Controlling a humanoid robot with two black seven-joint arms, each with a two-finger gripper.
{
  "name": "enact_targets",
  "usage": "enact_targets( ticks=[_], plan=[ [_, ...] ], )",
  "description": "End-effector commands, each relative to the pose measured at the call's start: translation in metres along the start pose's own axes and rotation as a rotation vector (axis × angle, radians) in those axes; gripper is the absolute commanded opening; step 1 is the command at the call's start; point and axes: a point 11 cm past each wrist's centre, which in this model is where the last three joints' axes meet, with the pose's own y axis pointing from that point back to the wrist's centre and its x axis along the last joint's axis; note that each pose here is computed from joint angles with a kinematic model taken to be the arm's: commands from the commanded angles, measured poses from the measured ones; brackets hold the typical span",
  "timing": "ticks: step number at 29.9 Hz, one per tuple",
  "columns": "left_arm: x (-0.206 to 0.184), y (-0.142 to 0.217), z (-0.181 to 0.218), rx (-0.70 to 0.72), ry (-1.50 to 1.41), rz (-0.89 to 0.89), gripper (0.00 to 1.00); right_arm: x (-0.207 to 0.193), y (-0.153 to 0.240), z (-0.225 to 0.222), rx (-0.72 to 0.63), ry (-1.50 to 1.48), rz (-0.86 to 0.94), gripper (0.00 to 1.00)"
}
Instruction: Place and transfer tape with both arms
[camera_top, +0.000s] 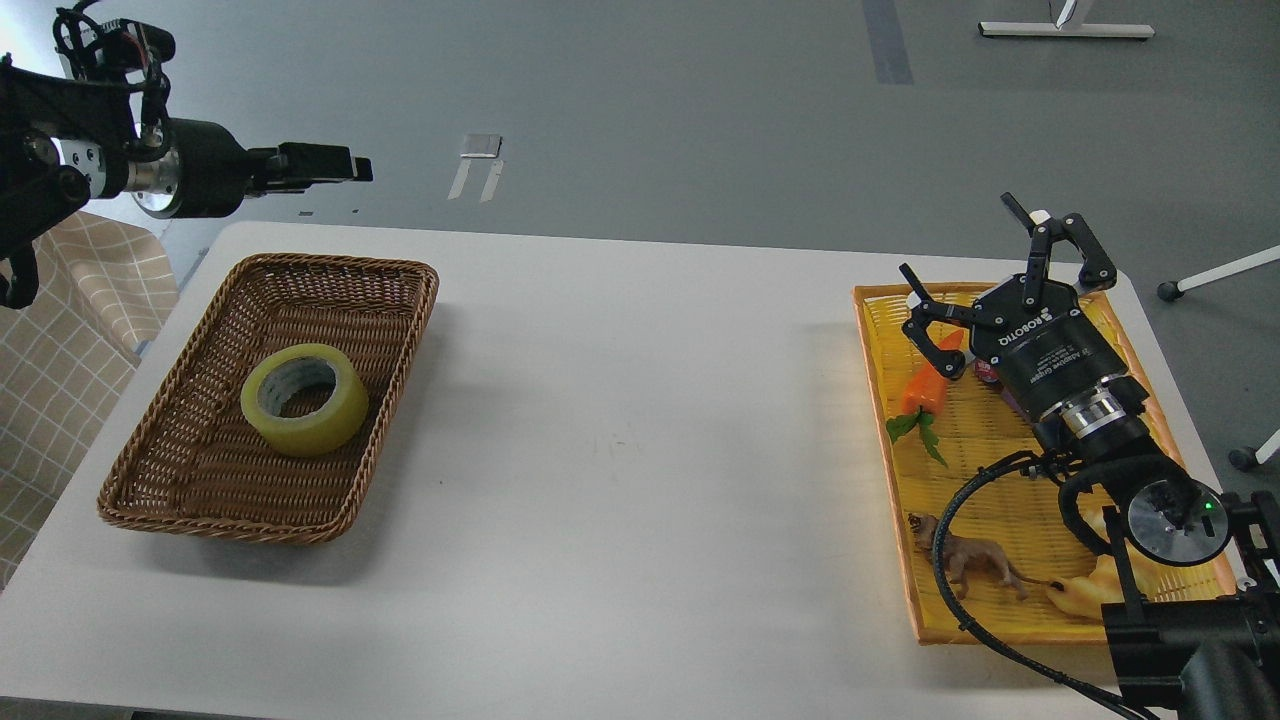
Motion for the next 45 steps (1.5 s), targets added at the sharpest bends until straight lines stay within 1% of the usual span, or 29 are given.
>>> enact_targets(
  ticks=[1, 6, 8, 10, 12, 16, 20, 22, 30, 38, 45],
  plan=[
    [0.016, 0.0, 0.019, -0.118, 0.161, 0.09, 0.97, -0.003, -0.002, -0.002, 0.003, 0.005, -0.01, 1.0],
    [0.041, 0.002, 0.051, -0.266, 0.285, 0.185, 0.98, -0.008, -0.007, -0.007, 0.013, 0.012, -0.025, 0.99],
    [0.053, -0.002, 0.076, -0.377, 0.351, 0.226, 0.98, -0.011, -0.011, -0.011, 0.017, 0.021, -0.035, 0.99],
    [0.059, -0.003, 0.092, -0.449, 0.389, 0.246, 0.98, -0.014, -0.014, -0.015, 0.02, 0.027, -0.046, 0.99],
    [0.064, -0.002, 0.102, -0.491, 0.403, 0.26, 0.98, -0.015, -0.015, -0.015, 0.021, 0.028, -0.048, 0.99],
    [0.078, -0.001, 0.139, -0.634, 0.447, 0.291, 0.98, -0.022, -0.022, -0.021, 0.027, 0.038, -0.068, 0.99],
    [0.086, 0.004, 0.151, -0.732, 0.525, 0.322, 0.98, -0.025, -0.027, -0.026, 0.028, 0.053, -0.078, 0.99],
    [0.088, 0.006, 0.16, -0.817, 0.607, 0.336, 0.98, -0.03, -0.031, -0.033, 0.03, 0.072, -0.09, 0.99],
    [0.064, -0.004, 0.172, -0.943, 0.76, 0.276, 0.98, -0.038, -0.04, -0.047, 0.035, 0.106, -0.113, 0.99],
    [0.056, -0.003, 0.181, -1.048, 0.869, 0.259, 0.98, -0.044, -0.048, -0.06, 0.04, 0.13, -0.127, 0.99],
    [0.034, -0.016, 0.19, -1.166, 1.049, 0.22, 0.98, -0.053, -0.063, -0.072, 0.05, 0.142, -0.146, 0.99]
  ],
)
